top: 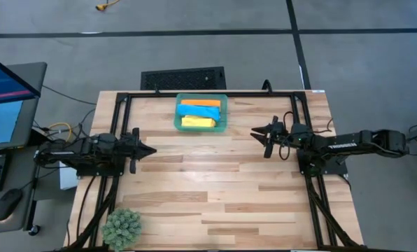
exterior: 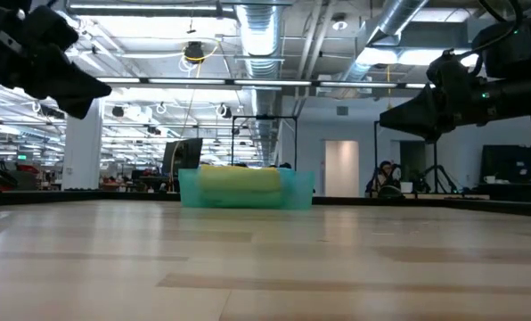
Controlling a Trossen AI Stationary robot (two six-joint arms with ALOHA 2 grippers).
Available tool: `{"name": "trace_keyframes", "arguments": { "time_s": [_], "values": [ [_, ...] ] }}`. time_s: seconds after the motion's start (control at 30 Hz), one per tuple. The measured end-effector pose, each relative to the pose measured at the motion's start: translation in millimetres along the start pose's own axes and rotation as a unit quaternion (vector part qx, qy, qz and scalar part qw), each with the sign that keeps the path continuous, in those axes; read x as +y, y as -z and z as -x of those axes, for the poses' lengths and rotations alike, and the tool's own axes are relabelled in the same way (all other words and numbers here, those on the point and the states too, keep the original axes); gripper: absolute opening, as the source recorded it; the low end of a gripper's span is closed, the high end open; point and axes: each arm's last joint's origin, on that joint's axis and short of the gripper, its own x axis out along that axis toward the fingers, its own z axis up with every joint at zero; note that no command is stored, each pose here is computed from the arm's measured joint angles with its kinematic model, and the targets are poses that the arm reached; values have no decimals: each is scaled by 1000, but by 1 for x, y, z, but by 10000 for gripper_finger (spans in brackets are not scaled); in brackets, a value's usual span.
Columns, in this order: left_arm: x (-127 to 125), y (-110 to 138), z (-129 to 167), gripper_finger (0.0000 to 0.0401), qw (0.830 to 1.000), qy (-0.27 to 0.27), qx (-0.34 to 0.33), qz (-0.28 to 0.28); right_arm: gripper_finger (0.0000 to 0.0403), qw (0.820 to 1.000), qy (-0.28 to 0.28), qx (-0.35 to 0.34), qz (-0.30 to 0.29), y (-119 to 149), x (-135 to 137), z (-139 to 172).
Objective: Roll microfiber towels into tight, uniform cylinder then place into a basket
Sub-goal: Return to Home Position
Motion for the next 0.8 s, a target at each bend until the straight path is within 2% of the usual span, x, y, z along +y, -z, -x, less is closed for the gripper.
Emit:
{"name": "trace_keyframes", "arguments": {
  "time_s": [0.1,0.23,0.33,0.43,0.57,0.8],
  "values": [
    [1,3,0,0,1000,-4,17,20,133,1000,0,0,0,0,0,0],
    [0,-1,0,0,999,0,-5,-46,133,1000,0,0,0,0,0,0],
    [-3,-9,1,0,995,34,-47,-85,134,1000,0,0,0,0,0,0],
    [-8,-22,3,0,986,76,-111,-98,133,1000,0,0,0,0,0,0],
    [-13,-30,7,0,974,130,-154,-105,133,1000,0,1,0,0,0,0],
    [-14,-33,8,0,967,142,-177,-116,133,1000,0,2,0,1,0,0]
  ]
}}
